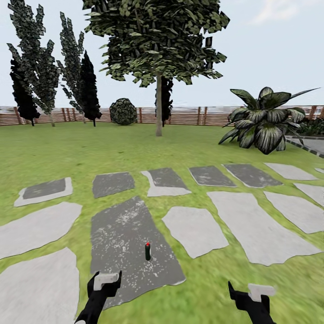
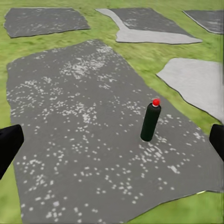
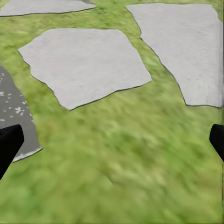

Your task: In the garden, pick up the pesticide atomizer on the floor and spray pesticide onto both trees until each tree trunk is fully covered.

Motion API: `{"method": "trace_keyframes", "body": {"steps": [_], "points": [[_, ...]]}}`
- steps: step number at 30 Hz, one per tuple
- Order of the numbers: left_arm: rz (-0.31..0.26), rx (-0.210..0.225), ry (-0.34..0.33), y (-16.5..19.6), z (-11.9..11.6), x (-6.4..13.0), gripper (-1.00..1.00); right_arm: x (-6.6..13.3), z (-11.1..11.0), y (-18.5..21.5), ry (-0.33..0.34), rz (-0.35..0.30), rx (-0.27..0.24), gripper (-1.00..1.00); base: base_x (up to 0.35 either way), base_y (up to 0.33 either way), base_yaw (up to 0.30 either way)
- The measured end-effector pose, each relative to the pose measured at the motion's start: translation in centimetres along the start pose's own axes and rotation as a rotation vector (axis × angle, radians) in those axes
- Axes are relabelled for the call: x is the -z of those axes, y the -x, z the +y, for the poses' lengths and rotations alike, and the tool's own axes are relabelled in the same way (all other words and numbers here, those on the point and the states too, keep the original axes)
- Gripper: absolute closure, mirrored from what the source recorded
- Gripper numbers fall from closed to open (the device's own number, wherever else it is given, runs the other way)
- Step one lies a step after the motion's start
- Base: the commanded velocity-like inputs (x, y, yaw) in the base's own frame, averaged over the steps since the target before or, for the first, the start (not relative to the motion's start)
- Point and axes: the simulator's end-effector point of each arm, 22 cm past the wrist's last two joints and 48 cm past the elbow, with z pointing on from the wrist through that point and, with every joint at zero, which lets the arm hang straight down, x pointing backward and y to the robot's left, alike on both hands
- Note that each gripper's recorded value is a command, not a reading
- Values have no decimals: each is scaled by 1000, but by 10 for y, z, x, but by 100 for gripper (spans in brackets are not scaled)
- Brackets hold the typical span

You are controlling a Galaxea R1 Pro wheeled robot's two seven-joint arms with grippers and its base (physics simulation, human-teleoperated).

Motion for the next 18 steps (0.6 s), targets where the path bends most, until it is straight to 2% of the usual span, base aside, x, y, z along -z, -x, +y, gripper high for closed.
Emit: {"method": "trace_keyframes", "body": {"steps": [5,18], "points": [[0,0,0,0,0,0,-100,0,0,0,0,0,-1,-100,138,-304,140],[0,0,0,0,0,0,-100,0,0,0,0,1,0,-100,138,-287,270]]}}
